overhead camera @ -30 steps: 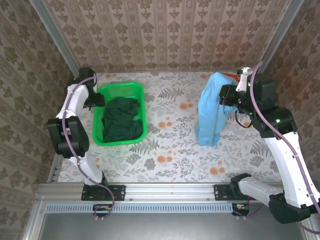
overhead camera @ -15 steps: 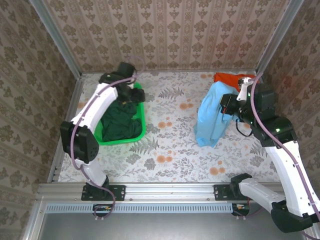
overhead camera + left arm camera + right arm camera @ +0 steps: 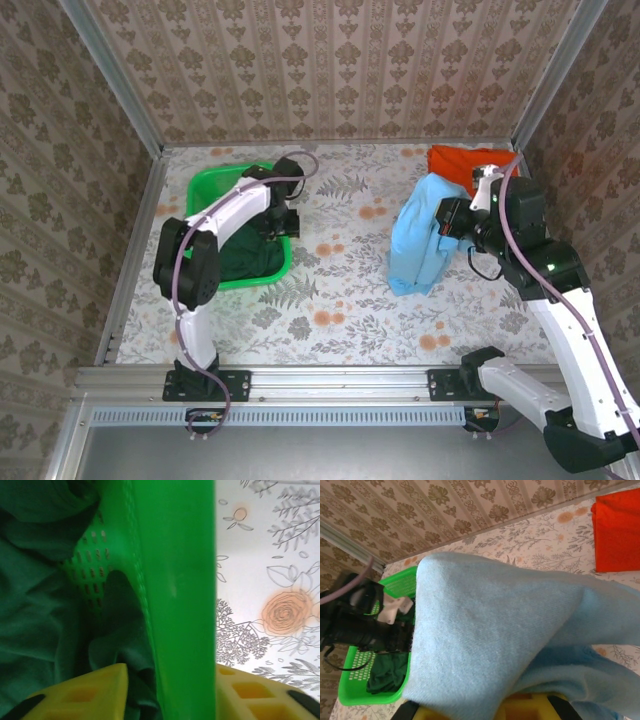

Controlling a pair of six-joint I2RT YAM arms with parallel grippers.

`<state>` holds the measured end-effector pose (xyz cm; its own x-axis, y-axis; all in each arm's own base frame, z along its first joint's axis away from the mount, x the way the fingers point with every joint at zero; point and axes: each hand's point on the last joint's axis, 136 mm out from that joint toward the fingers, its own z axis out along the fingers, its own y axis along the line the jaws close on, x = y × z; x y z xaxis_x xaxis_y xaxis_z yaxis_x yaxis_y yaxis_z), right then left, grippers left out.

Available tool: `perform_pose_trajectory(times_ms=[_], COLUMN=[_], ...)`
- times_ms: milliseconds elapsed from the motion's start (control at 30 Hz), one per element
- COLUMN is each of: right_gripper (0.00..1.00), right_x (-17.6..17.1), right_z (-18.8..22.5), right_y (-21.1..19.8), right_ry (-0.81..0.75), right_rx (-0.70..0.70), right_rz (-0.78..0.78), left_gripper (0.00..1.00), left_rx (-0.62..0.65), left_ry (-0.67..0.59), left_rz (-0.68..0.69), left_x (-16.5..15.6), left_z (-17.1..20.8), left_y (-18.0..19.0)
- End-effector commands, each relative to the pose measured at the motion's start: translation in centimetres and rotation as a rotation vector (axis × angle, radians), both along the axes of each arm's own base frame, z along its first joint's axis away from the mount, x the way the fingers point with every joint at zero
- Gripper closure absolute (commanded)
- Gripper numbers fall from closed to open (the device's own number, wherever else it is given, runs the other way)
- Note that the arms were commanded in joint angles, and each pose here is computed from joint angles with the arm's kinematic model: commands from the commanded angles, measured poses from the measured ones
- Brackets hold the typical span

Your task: Fold and stack the t-shirts

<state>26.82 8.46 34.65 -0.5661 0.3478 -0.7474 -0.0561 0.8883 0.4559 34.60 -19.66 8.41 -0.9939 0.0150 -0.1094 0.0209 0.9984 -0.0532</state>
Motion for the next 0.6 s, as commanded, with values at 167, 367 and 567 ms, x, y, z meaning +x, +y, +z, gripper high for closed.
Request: perform_pose_trajectory(times_ms=[167,367,567], right_gripper=[1.0,1.0,1.0], right_x=[-1.0,-1.5,-1.3], right_z=[1.2,1.1,1.1], right_y=[0.2,0.4,1.1], right_ry=[-0.028,-0.011,0.034], right_rx=[0.042,0.056,0.09], right_rz=[0.016,0.025,0.043], left_gripper=[0.86,0.98,1.0], left_rx=[0.041,0.101,0.127], left_ry=[0.007,-0.067,-0.151], left_rz=[-0.024,-0.061,-0.125], left_x=[1.8,5.2,10.2], left_z=[-1.0,0.3,1.9], left_y=[4.5,10.7,15.2])
